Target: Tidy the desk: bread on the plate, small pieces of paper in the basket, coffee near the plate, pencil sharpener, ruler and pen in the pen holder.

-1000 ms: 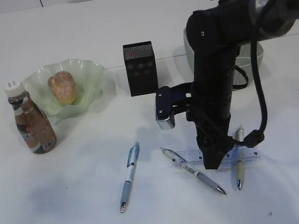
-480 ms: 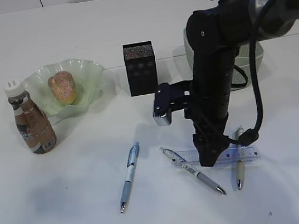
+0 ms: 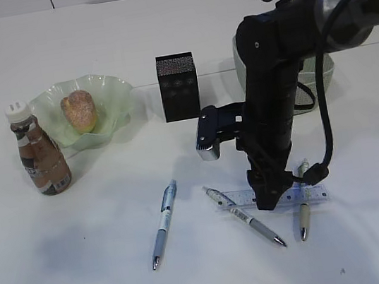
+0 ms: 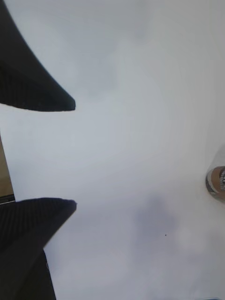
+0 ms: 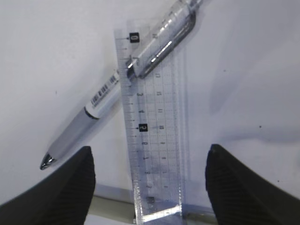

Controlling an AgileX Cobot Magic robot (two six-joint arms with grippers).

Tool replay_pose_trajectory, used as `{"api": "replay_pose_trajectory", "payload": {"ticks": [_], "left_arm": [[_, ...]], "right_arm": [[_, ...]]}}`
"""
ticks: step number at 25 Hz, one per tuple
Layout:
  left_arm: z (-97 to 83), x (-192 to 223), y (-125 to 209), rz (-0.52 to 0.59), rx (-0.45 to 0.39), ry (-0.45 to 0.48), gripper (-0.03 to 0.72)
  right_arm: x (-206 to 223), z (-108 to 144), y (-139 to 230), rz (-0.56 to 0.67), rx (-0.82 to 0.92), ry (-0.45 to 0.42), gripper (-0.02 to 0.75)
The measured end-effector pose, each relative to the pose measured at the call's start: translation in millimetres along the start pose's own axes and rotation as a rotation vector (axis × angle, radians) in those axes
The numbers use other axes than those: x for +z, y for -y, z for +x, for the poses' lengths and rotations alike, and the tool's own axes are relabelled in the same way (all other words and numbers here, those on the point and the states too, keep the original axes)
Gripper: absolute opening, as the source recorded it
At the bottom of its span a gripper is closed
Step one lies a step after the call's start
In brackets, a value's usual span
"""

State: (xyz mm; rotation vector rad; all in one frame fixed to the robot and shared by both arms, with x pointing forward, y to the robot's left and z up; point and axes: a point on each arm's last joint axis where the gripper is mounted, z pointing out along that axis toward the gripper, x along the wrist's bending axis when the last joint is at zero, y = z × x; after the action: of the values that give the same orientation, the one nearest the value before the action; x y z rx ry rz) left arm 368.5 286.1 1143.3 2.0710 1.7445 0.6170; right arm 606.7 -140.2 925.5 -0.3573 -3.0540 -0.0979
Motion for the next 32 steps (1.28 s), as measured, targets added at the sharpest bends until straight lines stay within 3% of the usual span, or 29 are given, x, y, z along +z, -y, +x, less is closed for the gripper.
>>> {"api": "replay_pose_trajectory", "payload": {"ticks": [32], "left_arm": [[0.0,0,0,0.000,0.000,0.000,0.411]], "right_arm": [[25,-9,1,0.042,-0.022,0.022,0.572]]}}
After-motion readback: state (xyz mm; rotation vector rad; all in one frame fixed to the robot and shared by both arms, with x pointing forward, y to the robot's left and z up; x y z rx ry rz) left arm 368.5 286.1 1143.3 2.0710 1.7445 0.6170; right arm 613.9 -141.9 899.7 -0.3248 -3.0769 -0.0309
